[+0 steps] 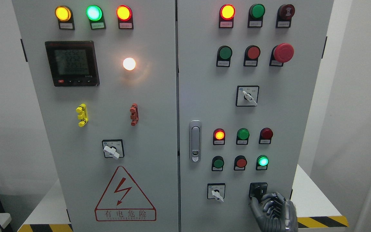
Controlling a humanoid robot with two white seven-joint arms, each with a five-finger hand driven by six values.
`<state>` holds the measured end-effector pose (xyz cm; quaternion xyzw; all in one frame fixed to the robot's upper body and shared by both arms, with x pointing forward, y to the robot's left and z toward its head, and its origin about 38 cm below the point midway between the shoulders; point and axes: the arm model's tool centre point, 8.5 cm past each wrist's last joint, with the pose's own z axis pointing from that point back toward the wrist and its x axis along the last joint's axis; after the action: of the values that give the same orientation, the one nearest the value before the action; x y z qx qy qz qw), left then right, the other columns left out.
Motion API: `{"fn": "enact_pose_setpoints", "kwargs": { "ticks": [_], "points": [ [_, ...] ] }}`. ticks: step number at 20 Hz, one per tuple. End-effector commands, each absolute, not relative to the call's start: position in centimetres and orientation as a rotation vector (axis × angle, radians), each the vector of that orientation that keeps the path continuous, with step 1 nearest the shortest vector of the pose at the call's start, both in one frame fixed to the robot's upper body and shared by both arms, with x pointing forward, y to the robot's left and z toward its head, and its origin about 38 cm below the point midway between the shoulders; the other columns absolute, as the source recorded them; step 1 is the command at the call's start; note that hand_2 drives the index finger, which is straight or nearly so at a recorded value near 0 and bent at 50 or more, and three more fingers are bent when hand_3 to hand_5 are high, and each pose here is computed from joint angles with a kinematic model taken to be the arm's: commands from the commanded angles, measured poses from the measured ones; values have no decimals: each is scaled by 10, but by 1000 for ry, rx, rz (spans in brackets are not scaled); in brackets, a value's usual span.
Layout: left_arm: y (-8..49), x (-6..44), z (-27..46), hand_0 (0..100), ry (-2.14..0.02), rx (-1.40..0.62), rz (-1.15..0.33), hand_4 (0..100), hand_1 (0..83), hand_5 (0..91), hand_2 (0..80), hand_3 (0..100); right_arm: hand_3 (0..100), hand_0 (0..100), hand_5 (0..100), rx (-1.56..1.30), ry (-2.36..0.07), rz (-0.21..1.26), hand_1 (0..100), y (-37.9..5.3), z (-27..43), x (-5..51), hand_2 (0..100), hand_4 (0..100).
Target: Trip black knob to open circuit
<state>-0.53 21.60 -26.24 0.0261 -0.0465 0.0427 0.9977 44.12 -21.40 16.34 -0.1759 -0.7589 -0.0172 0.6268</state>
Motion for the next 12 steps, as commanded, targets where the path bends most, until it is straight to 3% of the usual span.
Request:
{"fn": "enact_pose_setpoints", "kwargs": {
  "ticks": [1,12],
  "points": [
    [216,0,-262,120,-101,49,53,0,389,0,0,0,880,380,984,-410,-1739,-20,877,-211,163,441,507,934],
    [216,0,-262,120,-101,49,53,0,389,0,0,0,876,382,984,-423,-1738,-32,879,-216,163,441,501,928]
  ]
}}
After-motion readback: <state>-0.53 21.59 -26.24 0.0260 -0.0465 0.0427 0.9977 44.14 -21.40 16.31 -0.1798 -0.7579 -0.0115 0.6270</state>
